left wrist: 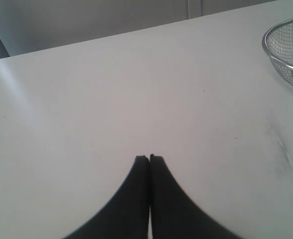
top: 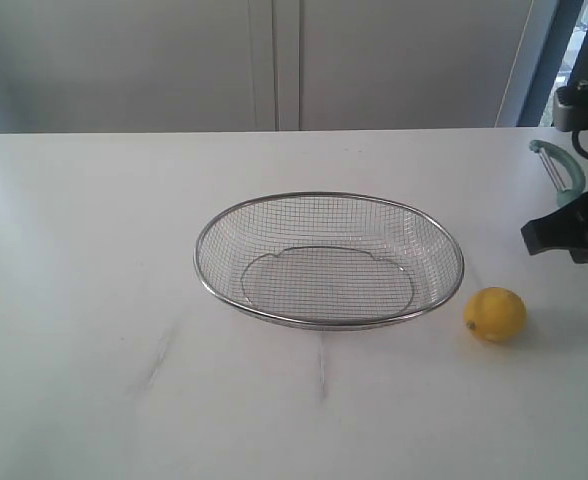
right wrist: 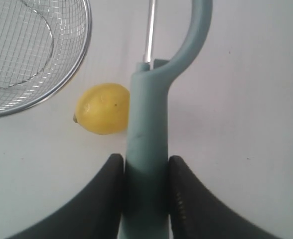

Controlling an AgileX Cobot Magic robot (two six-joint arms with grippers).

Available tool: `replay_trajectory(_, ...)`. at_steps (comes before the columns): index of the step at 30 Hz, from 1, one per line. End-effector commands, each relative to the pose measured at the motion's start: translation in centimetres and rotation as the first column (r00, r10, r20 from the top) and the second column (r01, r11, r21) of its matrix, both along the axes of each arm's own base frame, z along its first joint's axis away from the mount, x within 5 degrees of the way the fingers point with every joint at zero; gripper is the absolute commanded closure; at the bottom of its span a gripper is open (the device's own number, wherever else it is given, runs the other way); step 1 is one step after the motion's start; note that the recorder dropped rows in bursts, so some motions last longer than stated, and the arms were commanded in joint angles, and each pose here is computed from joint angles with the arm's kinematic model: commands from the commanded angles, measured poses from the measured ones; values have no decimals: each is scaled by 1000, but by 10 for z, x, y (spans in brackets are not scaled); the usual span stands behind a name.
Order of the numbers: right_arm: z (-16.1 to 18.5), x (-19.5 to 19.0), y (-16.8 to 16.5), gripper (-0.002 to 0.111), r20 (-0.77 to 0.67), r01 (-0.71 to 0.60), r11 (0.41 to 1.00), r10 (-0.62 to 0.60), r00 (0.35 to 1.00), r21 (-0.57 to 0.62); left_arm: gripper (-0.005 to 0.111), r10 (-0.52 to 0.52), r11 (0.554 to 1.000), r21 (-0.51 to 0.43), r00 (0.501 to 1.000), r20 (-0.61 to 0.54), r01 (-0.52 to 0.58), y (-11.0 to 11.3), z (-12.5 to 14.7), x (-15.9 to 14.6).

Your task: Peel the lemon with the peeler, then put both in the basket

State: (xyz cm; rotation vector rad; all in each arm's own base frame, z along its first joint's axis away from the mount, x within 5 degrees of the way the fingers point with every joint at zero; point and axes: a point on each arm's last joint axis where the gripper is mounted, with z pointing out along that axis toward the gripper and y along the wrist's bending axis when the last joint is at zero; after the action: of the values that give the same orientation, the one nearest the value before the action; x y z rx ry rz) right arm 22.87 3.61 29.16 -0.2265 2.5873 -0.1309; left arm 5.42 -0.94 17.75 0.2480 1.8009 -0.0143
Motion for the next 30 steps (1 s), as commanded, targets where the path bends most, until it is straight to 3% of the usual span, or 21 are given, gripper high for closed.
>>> replay_trajectory(1, -1, -1, -4, 108, -17, 2, 1000, -3, 1000, -20, 107, 7, 1000, -13, 1000, 25, -6, 0, 1, 0)
replay_trajectory(14, 0, 0, -2, 108, 1, 8, 1000, -8, 1000, 5, 107, 6, 1000, -13, 1000, 23, -6, 0, 1, 0)
replay_trajectory(22, 0, 0, 1, 108, -2, 19, 998, -19, 1000, 56, 107, 25, 999, -34, 990, 139, -21, 1, 12, 2)
replay_trajectory(24, -1, -1, 2, 108, -12, 23, 997, -23, 1000, 67, 107, 39, 996, -84, 987, 157, -26, 2, 14, 3)
replay_trajectory(26, -3, -4, 3, 108, -48, 35, 996, -31, 998, 80, 107, 62, 981, -192, 985, 161, -31, 1, 16, 3)
replay_trajectory(30, -4, -6, 2, 108, -71, 39, 997, -34, 997, 71, 107, 107, 911, -411, 986, 124, -47, 2, 17, 3)
